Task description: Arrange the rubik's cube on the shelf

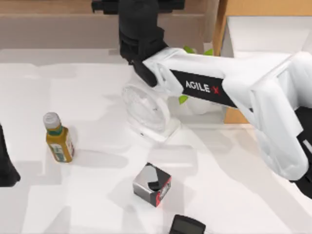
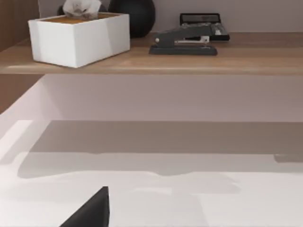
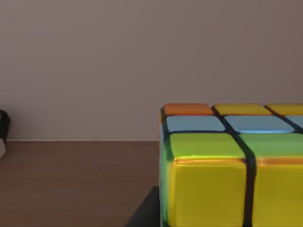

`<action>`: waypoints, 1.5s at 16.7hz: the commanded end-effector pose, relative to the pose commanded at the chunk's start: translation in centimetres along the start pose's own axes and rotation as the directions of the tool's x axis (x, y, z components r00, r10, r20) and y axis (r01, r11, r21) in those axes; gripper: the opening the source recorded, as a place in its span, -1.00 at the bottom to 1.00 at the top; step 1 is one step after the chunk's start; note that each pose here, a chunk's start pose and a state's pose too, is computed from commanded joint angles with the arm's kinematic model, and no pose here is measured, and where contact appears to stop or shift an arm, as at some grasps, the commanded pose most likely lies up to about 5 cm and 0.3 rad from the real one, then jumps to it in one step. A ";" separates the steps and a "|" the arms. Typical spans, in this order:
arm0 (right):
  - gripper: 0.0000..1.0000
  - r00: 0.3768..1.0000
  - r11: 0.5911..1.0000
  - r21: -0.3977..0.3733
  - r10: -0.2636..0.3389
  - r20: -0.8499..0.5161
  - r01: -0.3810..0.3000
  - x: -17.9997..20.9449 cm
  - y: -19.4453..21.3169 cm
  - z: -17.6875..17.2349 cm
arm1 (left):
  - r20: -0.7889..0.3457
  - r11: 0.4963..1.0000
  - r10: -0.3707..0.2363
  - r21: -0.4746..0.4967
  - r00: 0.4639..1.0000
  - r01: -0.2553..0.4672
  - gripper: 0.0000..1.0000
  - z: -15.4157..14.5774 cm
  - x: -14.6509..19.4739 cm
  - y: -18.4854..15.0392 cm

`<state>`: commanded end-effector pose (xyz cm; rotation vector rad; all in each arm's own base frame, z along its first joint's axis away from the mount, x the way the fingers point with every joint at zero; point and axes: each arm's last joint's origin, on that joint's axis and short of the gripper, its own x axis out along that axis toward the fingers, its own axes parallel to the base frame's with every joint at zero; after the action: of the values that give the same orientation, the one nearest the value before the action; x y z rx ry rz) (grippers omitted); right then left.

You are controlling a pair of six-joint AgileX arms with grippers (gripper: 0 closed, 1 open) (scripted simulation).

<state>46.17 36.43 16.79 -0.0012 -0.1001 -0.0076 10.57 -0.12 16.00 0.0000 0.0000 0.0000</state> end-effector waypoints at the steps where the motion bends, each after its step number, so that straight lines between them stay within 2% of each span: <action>1: 0.51 1.000 1.000 0.000 0.000 0.000 0.000 0.0 0.0 0.0 | 0.000 1.000 0.000 0.000 1.000 0.000 1.00 0.0 0.0 0.0; 4: 0.96 1.000 1.000 0.000 0.000 0.000 0.000 0.0 0.0 0.0 | 0.000 1.000 0.000 0.000 1.000 0.000 1.00 0.0 0.0 0.0; 5: 1.00 1.000 1.000 0.000 0.000 0.000 0.000 0.0 0.0 0.0 | 0.000 1.000 0.000 0.000 1.000 0.000 1.00 0.0 0.0 0.0; 14: 1.00 1.000 1.000 0.001 0.004 0.000 -0.004 -0.1 0.2 0.0 | 0.000 1.000 0.000 0.000 1.000 0.000 1.00 0.0 0.0 0.0; 17: 1.00 0.999 1.000 -0.019 0.019 0.034 -0.019 -0.6 -0.3 1.0 | 0.000 1.000 0.000 0.000 1.000 0.000 1.00 0.0 0.0 0.0; 21: 1.00 0.988 0.992 -0.109 0.078 0.131 -0.064 -2.9 -2.1 3.1 | 0.000 1.000 0.000 0.000 1.000 0.000 1.00 0.0 0.0 0.0; 25: 1.00 0.962 0.952 -0.293 0.156 0.223 -0.086 -7.3 -5.6 3.7 | 0.000 1.000 0.000 0.000 1.000 0.000 1.00 0.0 0.0 0.0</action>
<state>38.47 30.93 19.74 -0.2941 -0.3454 0.1027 10.57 -0.12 16.00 0.0000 0.0000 0.0000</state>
